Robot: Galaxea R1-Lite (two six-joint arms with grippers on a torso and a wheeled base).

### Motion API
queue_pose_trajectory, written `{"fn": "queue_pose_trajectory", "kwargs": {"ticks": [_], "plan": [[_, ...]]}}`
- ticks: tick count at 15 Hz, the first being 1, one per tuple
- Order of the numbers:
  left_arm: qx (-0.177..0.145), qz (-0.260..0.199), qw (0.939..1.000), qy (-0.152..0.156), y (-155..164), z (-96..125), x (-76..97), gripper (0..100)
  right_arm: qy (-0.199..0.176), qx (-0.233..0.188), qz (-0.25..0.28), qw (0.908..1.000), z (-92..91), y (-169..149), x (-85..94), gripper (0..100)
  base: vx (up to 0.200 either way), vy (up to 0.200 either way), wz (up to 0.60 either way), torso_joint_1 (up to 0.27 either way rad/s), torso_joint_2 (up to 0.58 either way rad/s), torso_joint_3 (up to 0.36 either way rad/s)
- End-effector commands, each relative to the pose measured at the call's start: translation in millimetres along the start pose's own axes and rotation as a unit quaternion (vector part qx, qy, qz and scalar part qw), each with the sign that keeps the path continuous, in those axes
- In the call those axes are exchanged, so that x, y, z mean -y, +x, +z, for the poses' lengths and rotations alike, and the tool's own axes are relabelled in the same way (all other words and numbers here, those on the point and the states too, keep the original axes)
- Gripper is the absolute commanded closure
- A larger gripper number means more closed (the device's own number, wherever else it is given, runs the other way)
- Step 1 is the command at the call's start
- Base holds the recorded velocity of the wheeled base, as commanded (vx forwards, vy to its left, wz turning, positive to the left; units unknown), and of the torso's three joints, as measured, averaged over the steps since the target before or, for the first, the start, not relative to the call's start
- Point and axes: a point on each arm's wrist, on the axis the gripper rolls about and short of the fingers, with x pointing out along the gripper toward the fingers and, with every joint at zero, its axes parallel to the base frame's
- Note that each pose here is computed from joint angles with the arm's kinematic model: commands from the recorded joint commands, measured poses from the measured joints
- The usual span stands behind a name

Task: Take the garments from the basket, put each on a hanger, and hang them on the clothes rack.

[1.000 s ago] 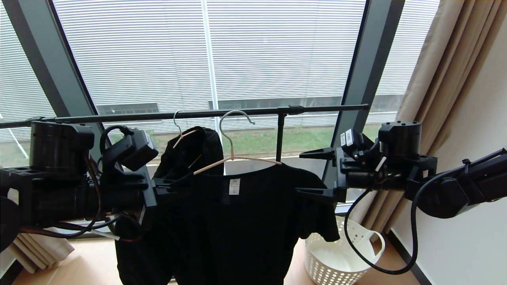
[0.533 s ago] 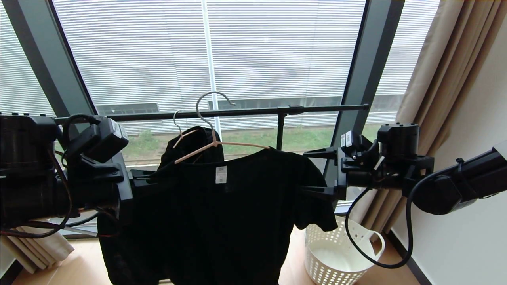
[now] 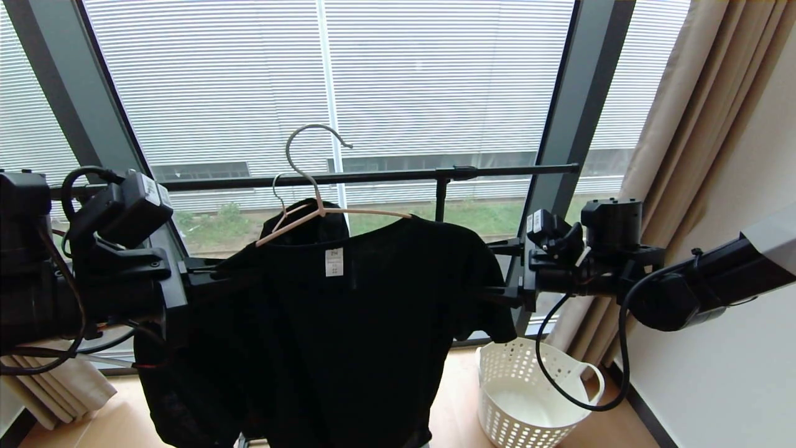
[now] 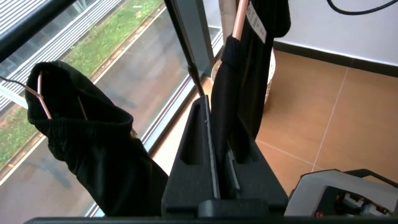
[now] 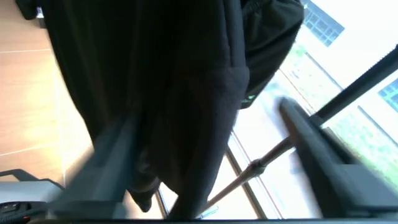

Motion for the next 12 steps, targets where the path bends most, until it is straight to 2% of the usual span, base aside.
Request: {"fn": "queue_pose_trajectory", "kwargs": {"ticks": [1, 7, 12], "plan": [[0.002, 0.001, 1.0000, 0.001, -1.0, 0.9, 0.2, 100, 0.004, -0.004, -0.005, 1.0000, -5.4, 1.1, 4.2, 100, 0.000, 0.000, 0.00, 0.000, 0.00, 0.000], [0.004, 0.016, 0.9999, -0.003, -14.4, -3.2, -0.5, 100, -0.001, -0.001, -0.041, 0.9992, -9.8, -13.2, 28.3, 100, 0.000, 0.000, 0.00, 0.000, 0.00, 0.000], [0.000, 0.015, 0.9999, -0.008, -14.5, -6.6, 0.6, 100, 0.000, -0.001, -0.038, 0.9993, -9.1, -13.7, 26.4, 100, 0.000, 0.000, 0.00, 0.000, 0.00, 0.000]]}}
